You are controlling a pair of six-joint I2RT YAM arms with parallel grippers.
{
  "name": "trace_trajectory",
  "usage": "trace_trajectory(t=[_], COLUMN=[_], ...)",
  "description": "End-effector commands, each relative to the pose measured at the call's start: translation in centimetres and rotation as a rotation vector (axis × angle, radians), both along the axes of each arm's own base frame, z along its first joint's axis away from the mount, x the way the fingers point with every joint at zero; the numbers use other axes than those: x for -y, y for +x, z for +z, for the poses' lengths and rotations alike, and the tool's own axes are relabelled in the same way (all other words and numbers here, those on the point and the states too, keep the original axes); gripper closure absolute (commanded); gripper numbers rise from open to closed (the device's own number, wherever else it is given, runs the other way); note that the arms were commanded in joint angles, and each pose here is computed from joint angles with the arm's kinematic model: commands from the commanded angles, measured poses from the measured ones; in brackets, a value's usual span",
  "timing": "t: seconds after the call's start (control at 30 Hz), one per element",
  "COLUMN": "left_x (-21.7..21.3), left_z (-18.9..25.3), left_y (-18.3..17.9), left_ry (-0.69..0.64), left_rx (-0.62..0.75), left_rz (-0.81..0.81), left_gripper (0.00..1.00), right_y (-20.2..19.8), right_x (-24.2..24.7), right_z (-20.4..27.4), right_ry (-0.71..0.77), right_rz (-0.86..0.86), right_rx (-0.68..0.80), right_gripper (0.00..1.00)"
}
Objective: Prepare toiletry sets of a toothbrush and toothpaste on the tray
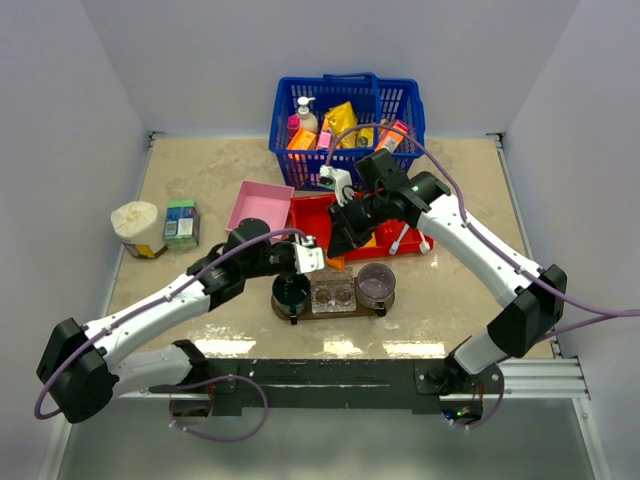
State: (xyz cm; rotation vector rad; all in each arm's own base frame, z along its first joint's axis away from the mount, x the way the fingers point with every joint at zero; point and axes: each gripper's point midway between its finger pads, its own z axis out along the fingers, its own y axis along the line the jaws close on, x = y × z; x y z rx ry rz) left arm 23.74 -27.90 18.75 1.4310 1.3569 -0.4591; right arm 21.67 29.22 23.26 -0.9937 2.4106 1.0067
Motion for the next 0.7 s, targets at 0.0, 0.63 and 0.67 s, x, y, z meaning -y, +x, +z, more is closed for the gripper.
trace_trajectory(t=[0.0,0.63,0.67], left_x=[1.0,0.0,-0.1], left_z=[3.2,4.3,4.2], left_y=[0.7,4.0,4.3], left_ry=[-0.081,-0.155,-0.156], left_rx=[0.045,-0.034,-0.045], left_rz=[0.004,0.259,0.280], left_gripper=[0.99,1.00,1.00], right_y=[1.1,5.6,5.8], right_x=[-1.0,2.3,2.6], right_z=[1.8,5.2,5.4], right_ry=[0.056,0.116,0.125], right_rz=[-0.008,-0.359,-0.398], right_rx=[0.067,0.287,0.293], right_gripper=[0.86,0.37,0.37])
